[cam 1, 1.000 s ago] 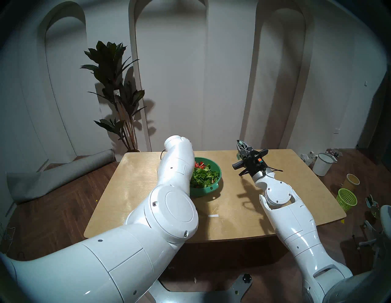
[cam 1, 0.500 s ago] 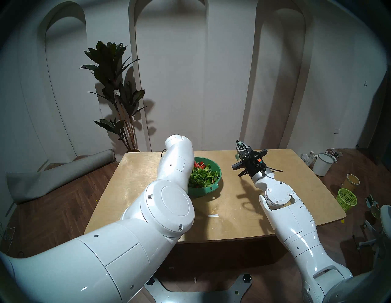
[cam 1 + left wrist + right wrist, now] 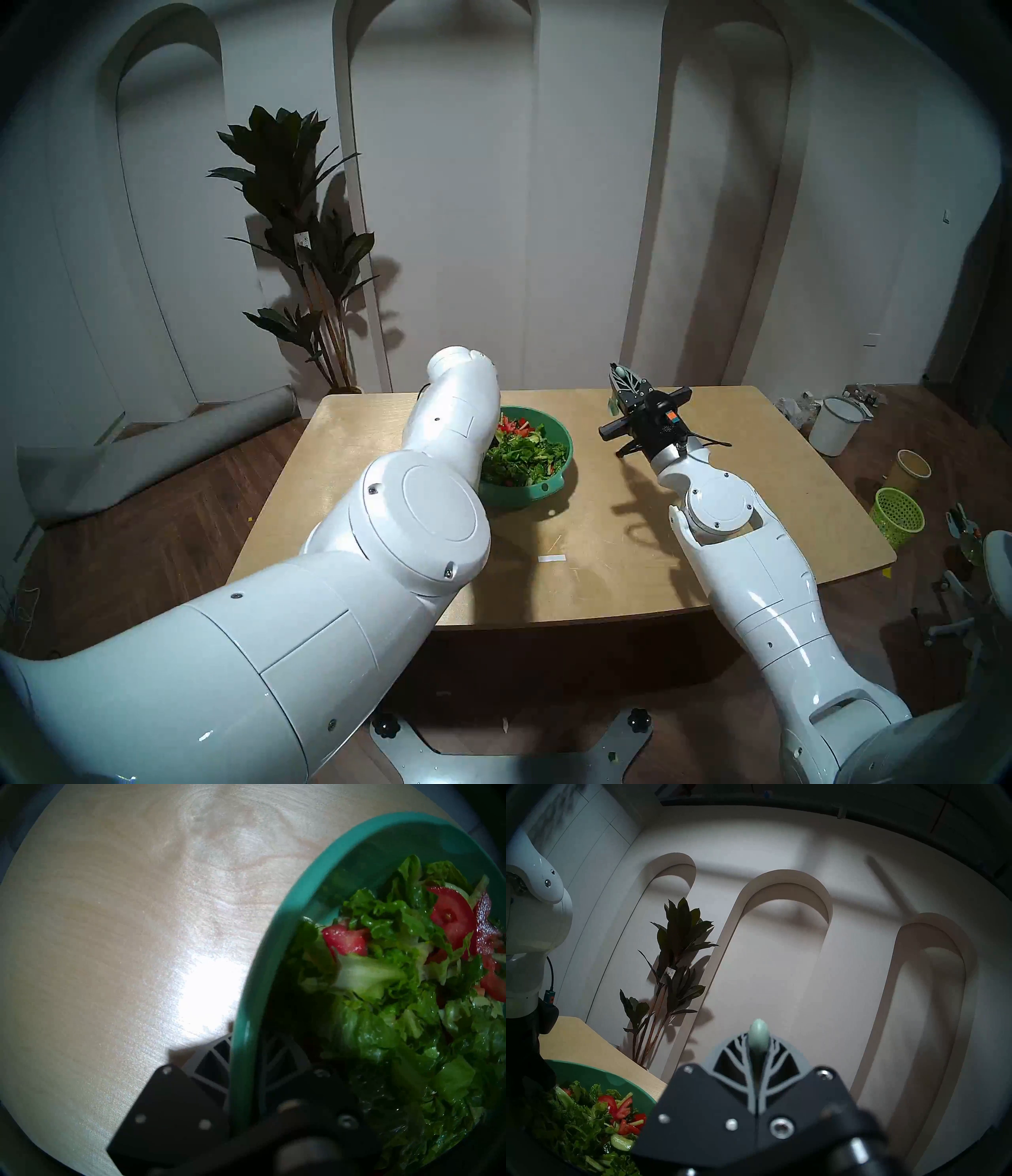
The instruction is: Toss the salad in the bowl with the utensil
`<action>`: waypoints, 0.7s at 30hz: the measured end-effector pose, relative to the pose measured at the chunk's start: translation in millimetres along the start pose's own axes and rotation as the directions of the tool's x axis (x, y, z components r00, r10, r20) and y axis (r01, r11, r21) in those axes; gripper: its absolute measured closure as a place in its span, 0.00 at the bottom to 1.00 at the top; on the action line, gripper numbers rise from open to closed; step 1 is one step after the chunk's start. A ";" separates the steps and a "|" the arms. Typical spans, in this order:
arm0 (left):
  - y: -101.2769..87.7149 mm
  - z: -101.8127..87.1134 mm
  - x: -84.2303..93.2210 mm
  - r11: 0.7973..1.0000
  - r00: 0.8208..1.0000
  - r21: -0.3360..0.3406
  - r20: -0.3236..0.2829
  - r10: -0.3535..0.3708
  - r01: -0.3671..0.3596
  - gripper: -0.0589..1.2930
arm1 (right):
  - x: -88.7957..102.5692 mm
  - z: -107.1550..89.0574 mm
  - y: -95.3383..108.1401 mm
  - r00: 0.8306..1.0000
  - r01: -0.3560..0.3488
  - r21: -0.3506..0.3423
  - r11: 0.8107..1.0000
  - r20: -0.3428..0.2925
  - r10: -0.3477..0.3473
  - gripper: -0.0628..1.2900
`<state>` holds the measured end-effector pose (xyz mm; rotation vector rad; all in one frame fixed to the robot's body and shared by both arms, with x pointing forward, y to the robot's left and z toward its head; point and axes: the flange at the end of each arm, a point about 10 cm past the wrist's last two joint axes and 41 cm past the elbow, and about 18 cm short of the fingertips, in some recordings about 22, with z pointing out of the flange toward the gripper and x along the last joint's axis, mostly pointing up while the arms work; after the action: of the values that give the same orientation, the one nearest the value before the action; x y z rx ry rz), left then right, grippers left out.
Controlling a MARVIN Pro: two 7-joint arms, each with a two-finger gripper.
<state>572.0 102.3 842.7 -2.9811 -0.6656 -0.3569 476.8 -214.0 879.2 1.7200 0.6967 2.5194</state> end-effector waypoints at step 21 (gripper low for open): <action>-0.2 0.5 5.0 0.999 0.999 -0.001 0.037 0.040 -0.040 0.88 | 2.5 -3.1 -3.1 1.000 -0.008 -0.011 1.000 -0.006 0.008 0.98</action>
<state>576.4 104.6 843.5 -3.0035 -0.6080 -0.3002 472.3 -211.7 879.3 1.7157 0.6767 2.5297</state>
